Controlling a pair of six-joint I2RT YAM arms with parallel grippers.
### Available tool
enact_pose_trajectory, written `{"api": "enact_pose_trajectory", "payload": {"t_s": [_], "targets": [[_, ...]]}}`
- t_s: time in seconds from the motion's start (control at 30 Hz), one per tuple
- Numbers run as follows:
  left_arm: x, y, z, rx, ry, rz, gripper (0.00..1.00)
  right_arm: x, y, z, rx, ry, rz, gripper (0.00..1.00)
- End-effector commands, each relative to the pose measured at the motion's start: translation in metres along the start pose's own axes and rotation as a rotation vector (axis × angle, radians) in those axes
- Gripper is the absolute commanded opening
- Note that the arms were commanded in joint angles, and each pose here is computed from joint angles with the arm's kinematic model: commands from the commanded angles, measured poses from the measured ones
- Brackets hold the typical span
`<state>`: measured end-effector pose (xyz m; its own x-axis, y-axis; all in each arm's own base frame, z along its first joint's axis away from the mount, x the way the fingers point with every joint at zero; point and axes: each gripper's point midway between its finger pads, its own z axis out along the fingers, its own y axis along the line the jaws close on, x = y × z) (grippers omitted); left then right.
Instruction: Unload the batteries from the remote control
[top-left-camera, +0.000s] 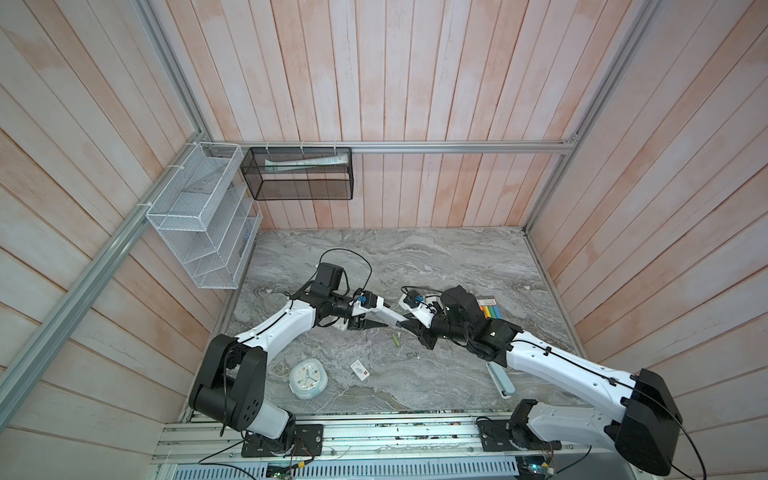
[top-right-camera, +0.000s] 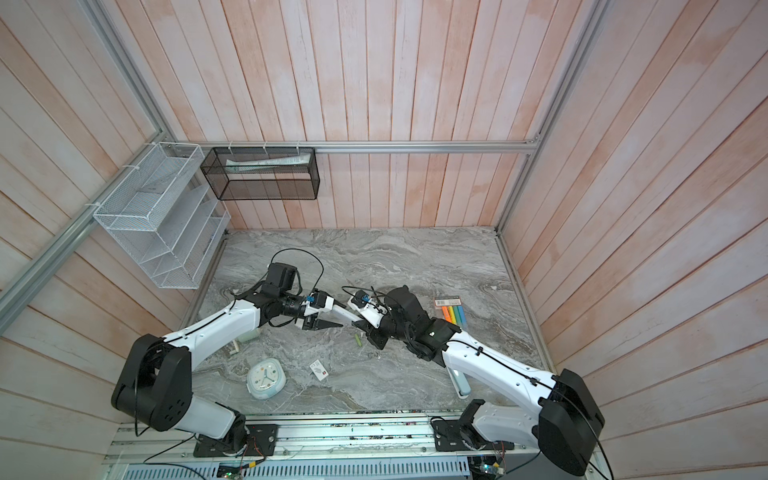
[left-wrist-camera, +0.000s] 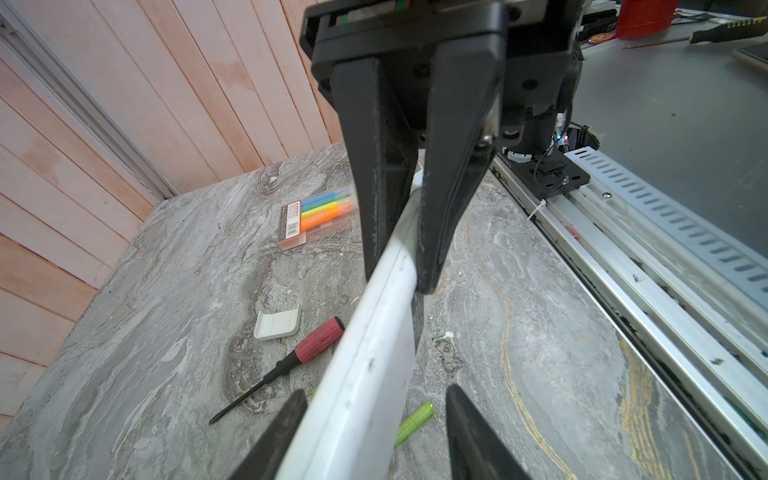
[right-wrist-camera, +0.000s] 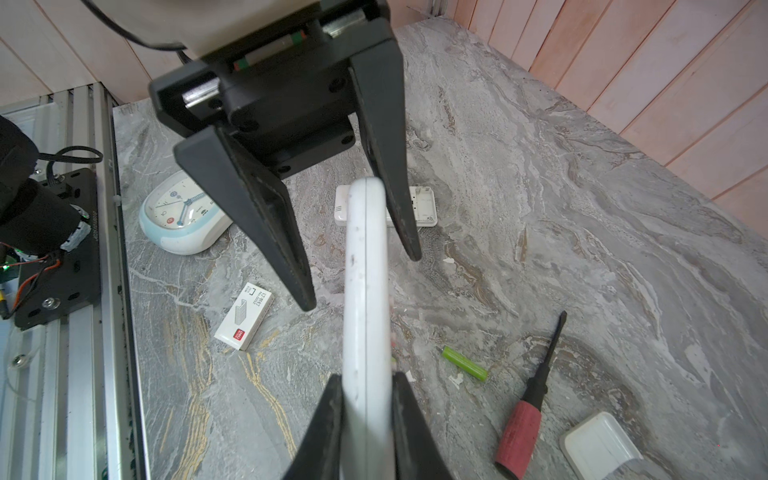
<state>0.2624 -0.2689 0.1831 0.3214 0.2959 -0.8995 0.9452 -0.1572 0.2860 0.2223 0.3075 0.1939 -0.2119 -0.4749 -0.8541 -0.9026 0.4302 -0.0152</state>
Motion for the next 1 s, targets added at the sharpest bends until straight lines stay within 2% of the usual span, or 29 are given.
{"api": "enact_pose_trajectory", "payload": {"t_s": [0.0, 0.13, 0.2, 0.47, 0.8, 0.87, 0.93, 0.97], "targets": [[-0.004, 0.0027, 0.0007, 0.008, 0.005, 0.007, 0.48, -0.0158, 0.003, -0.0012, -0.014, -0.028, -0.027, 0.0], [-0.0022, 0.0018, 0.001, 0.022, 0.017, -0.003, 0.38, -0.0171, 0.004, -0.001, -0.016, -0.029, -0.036, 0.0], [-0.0019, 0.0015, 0.0009, 0.03, 0.022, -0.007, 0.3, -0.0175, 0.0044, -0.0012, -0.016, -0.028, -0.042, 0.0], [-0.0036, -0.0016, 0.0008, 0.062, 0.018, -0.027, 0.25, -0.018, 0.003, -0.0008, -0.009, -0.017, -0.069, 0.0], [-0.0046, -0.0033, -0.0002, 0.069, 0.023, -0.026, 0.04, -0.0223, 0.0049, -0.001, -0.019, -0.037, -0.171, 0.01], [-0.0043, -0.0035, -0.0002, 0.069, 0.028, -0.028, 0.0, -0.0223, 0.0055, -0.001, -0.021, -0.037, -0.184, 0.08], [-0.004, -0.003, -0.0004, 0.066, 0.032, -0.028, 0.0, -0.0226, 0.0054, -0.0008, -0.022, -0.036, -0.193, 0.11], [-0.004, -0.0025, -0.0006, 0.065, 0.033, -0.027, 0.0, -0.0228, 0.0051, -0.0007, -0.02, -0.035, -0.194, 0.18]]}}
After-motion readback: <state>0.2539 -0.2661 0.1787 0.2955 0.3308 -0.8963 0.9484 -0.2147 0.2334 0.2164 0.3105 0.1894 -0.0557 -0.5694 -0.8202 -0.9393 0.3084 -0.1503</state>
